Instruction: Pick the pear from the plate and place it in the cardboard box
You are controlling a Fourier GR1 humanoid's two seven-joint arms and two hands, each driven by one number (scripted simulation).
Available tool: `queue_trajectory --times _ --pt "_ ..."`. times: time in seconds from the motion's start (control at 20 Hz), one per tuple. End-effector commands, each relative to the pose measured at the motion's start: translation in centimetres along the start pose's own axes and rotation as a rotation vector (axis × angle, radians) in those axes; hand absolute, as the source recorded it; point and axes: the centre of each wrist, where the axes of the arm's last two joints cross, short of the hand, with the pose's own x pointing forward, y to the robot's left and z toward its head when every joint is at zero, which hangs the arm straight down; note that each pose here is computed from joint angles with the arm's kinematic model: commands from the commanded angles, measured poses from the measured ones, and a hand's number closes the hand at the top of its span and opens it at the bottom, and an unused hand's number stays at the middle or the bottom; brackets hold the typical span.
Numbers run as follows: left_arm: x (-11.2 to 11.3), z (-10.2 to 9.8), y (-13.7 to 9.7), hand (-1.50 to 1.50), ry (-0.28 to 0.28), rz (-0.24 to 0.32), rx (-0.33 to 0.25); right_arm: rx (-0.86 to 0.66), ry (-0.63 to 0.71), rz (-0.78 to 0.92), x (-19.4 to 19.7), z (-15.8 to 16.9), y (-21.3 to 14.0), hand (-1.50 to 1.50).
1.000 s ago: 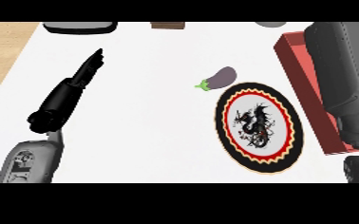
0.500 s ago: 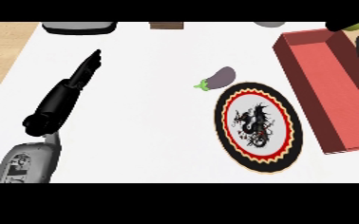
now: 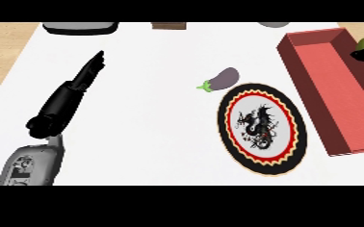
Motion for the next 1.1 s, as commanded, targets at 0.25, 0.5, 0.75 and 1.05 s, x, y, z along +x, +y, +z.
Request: queue_trajectory --times 0.25,0.5,0.75,1.05 --pt "0.3 -0.1 0.3 0.00 0.008 -0.013 -0.012 0.166 -0.195 -0.085 -3.8 -1.1 -1.0 -1.50" --pt "-0.8 1.1 0.2 0.00 0.025 0.019 0.004 -0.100 -0.352 -0.471 -2.1 -0.1 -2.1 -1.50" --pt "0.0 0.2 0.9 0.00 0.020 -0.005 0.027 -0.211 -0.288 -1.017 -4.3 -0.7 -2.3 -1.50" --pt "-1.1 0.5 0.5 0.00 0.010 0.011 0.015 -0.323 -0.196 -1.182 -12.2 -1.7 -2.2 -1.50"
